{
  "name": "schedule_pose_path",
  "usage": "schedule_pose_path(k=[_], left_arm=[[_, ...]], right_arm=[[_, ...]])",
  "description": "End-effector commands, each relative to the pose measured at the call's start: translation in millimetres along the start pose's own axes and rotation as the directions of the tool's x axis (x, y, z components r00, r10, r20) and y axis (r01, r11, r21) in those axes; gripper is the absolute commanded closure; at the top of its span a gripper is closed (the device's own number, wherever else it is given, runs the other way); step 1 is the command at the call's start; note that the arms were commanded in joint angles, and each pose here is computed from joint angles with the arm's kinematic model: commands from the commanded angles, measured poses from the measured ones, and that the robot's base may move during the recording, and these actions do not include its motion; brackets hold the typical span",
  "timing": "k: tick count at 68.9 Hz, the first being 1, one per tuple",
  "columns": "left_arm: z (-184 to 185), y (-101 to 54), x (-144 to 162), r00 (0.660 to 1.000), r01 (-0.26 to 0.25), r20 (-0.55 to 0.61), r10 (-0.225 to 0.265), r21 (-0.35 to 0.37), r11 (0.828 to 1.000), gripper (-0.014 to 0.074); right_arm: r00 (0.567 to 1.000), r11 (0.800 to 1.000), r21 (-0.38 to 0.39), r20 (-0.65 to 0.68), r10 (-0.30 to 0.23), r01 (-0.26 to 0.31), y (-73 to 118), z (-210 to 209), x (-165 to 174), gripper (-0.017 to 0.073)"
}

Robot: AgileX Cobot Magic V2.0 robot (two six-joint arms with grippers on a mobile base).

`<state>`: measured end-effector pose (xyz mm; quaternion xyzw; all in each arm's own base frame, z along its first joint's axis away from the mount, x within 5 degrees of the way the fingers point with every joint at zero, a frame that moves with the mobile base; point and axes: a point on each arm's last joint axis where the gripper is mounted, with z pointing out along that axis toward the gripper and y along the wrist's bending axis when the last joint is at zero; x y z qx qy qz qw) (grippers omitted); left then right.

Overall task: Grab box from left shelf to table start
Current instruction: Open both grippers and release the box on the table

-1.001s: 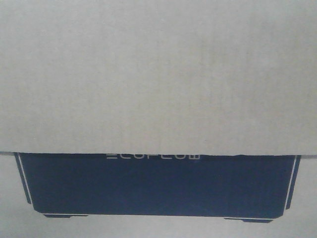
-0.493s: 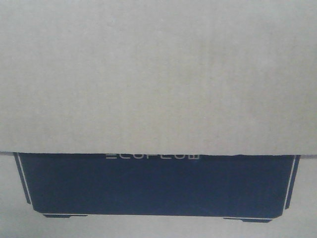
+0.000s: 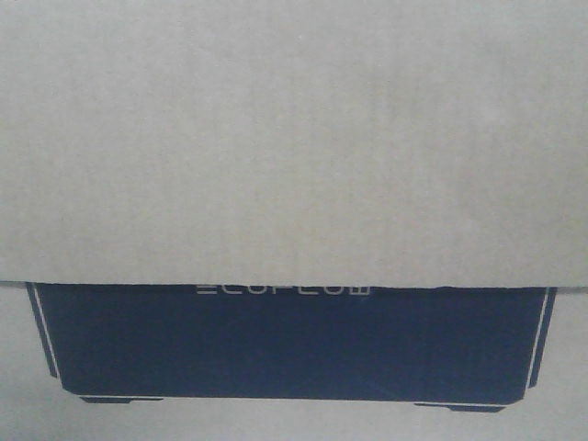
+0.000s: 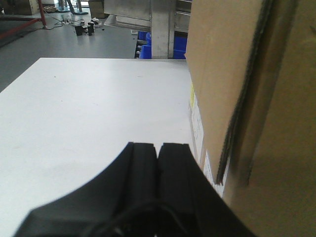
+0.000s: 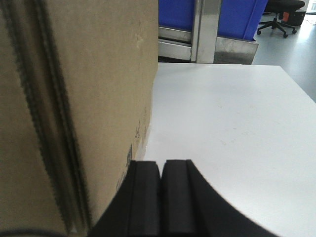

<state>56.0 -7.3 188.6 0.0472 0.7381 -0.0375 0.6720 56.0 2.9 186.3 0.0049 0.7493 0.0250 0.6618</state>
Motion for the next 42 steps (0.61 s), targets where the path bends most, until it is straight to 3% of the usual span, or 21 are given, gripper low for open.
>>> schedule_pose_path(k=[1,42], left_arm=[[-1.7,1.1,-10.3,0.994,0.008,0.108,-0.007,-0.012,1.000,0.0693],[-1.7,1.1,-10.3,0.994,0.008,0.108,-0.007,-0.012,1.000,0.0693]], right_arm=[[0.995,1.000,0.018,0.097,-0.009,0.008,-1.4,-0.7,-7.6,0.0503],[0.995,1.000,0.018,0.097,-0.009,0.008,-1.4,-0.7,-7.6,0.0503]])
